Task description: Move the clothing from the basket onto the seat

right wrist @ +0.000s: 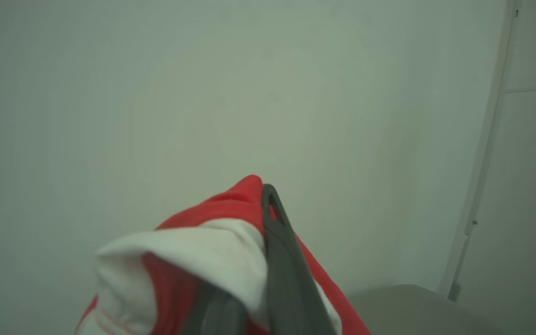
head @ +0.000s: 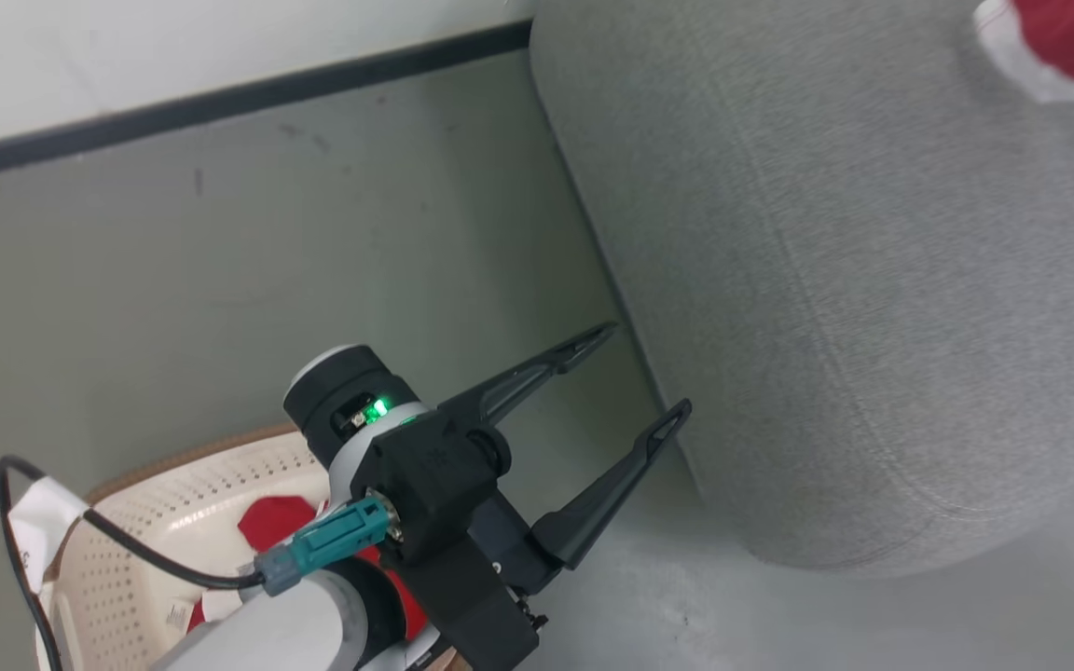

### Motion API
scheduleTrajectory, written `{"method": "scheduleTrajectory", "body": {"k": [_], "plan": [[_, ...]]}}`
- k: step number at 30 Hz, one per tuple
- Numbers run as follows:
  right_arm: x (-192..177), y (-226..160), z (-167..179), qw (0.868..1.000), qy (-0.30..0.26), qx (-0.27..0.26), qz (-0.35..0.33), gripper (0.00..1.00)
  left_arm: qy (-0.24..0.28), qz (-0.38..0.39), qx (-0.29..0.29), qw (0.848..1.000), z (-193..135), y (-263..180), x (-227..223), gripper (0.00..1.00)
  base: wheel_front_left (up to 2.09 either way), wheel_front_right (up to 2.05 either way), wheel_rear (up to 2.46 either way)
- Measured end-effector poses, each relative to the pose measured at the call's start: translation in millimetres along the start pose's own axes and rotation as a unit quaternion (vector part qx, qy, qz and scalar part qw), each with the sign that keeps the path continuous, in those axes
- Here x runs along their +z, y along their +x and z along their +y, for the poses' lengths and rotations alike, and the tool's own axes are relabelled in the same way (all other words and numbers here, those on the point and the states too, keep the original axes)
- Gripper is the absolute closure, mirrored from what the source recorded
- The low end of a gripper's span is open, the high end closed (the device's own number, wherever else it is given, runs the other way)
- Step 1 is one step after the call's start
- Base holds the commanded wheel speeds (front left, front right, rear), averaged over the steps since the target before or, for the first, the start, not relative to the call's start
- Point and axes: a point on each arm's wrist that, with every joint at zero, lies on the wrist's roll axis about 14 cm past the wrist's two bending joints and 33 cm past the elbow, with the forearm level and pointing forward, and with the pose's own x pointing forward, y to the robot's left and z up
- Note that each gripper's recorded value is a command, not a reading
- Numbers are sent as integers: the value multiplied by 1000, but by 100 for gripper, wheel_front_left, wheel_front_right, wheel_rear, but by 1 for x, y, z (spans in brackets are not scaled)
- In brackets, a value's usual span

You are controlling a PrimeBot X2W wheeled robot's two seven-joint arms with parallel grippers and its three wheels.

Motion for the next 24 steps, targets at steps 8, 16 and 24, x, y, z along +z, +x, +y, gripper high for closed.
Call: {"method": "scheduleTrajectory", "body": {"k": [8,16,24], "plan": [[-47,24,23,999,-42,12,33,100,-16,10,28,999,33,-9,-19,0,0,0,0],[-158,-12,71,984,-53,62,161,100,-27,33,58,997,57,-21,-42,0,0,0,0],[-204,-51,62,959,-92,63,259,100,-23,38,65,997,58,-25,-43,0,0,0,0]]}}
